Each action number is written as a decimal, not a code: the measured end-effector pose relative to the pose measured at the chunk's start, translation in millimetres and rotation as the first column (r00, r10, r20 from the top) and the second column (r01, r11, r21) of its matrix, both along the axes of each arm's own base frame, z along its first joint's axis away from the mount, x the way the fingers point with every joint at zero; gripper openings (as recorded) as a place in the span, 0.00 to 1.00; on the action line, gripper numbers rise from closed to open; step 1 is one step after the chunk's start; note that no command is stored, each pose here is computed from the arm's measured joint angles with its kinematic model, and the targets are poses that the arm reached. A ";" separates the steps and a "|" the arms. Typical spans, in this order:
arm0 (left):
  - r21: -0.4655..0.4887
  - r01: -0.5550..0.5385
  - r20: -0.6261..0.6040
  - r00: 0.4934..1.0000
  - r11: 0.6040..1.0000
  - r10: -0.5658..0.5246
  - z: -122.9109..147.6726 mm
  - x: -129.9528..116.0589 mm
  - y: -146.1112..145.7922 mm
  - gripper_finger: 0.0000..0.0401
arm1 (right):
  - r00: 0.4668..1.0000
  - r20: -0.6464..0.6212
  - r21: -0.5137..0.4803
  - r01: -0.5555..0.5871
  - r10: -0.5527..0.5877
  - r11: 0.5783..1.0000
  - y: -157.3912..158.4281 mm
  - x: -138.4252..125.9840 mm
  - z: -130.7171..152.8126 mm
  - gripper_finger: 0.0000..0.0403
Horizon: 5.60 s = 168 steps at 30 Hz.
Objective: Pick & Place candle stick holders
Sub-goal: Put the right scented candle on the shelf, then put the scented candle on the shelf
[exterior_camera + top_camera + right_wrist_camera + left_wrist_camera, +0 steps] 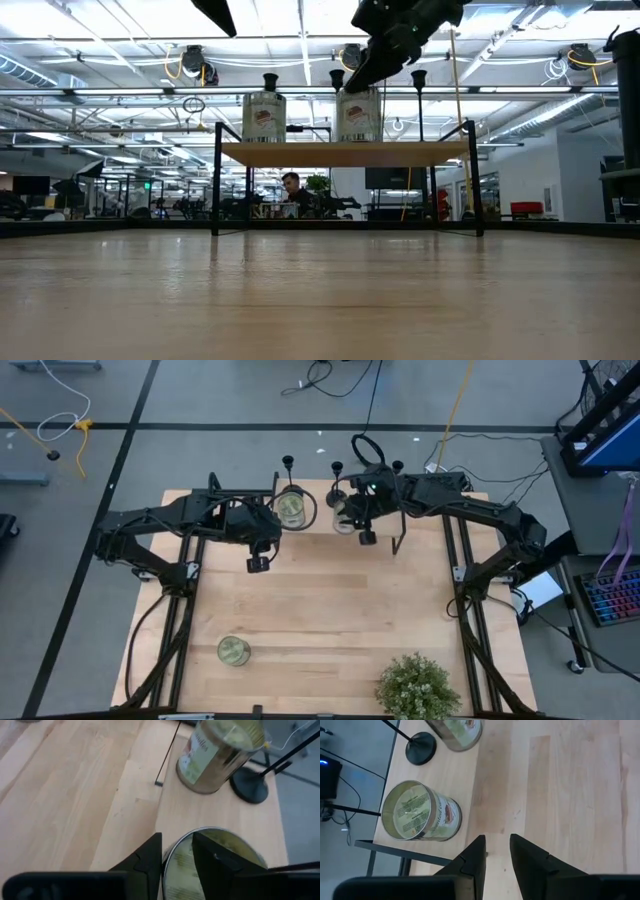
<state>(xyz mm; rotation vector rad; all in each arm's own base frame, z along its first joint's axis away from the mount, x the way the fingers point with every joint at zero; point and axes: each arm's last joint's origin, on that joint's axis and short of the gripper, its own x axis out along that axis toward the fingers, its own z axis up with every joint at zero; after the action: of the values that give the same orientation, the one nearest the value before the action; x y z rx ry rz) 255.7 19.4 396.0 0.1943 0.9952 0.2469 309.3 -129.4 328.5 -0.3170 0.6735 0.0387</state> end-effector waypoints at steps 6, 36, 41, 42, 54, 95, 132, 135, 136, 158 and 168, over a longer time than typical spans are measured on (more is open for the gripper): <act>0.004 0.007 -0.002 1.000 1.000 -0.007 0.0 0.0 0.0 0.23 | 0.999 0.039 -0.017 0.001 0.000 1.000 -1.0 2.2 3.3 0.26; -0.008 -0.011 0.004 1.000 1.000 0.011 0.0 0.0 0.0 0.23 | 1.000 0.008 -0.001 -0.003 0.003 1.000 0.5 -0.2 1.3 0.26; -0.009 -0.013 0.004 1.000 1.000 0.013 0.0 0.0 0.1 0.23 | 1.000 0.027 -0.011 -0.004 0.004 1.000 -0.3 1.8 -5.3 0.26; -0.009 -0.013 0.004 1.000 1.000 0.013 0.0 0.0 0.0 0.23 | 1.000 0.029 -0.017 -0.009 0.010 1.000 -0.4 2.1 -7.7 0.26; 0.006 0.010 -0.004 1.000 1.000 -0.010 0.0 0.0 0.1 0.23 | 0.993 0.111 -0.083 -0.024 0.033 0.996 -2.7 7.3 -2.6 0.26; 0.001 0.006 -0.002 1.000 1.000 -0.006 0.0 0.0 0.0 0.23 | 1.000 0.006 -0.164 0.003 -0.002 0.986 -0.5 2.8 -7.6 0.04; -0.001 0.007 -0.002 1.000 1.000 -0.007 -0.1 0.0 -0.1 0.23 | 1.000 0.009 -0.252 0.009 -0.007 0.968 9.8 4.5 -1.7 0.09; -0.001 0.007 -0.002 1.000 1.000 -0.007 -0.1 0.0 -0.1 0.23 | 1.000 0.029 -0.259 0.008 0.000 0.966 11.8 4.9 1.4 0.09; -0.001 0.007 -0.002 1.000 1.000 -0.007 -0.1 0.0 -0.1 0.23 | 1.000 0.028 -0.259 0.007 0.000 0.966 12.1 4.0 2.1 0.09; -0.119 -0.087 -0.112 0.991 0.989 0.073 -19.0 -9.1 -32.9 0.23 | 0.989 0.009 0.028 -0.150 0.149 0.988 108.7 -18.0 24.3 0.23; -0.351 0.009 -0.255 0.961 0.936 -0.105 -107.3 -19.4 -118.1 0.23 | 0.985 0.003 0.176 -0.168 0.170 0.970 151.5 -15.3 -16.0 0.32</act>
<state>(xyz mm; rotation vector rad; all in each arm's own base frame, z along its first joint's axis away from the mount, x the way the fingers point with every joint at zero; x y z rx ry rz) 236.2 -98.8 288.7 -0.0687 1.2855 -0.0146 294.0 22.1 312.5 -0.2033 0.6490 0.2615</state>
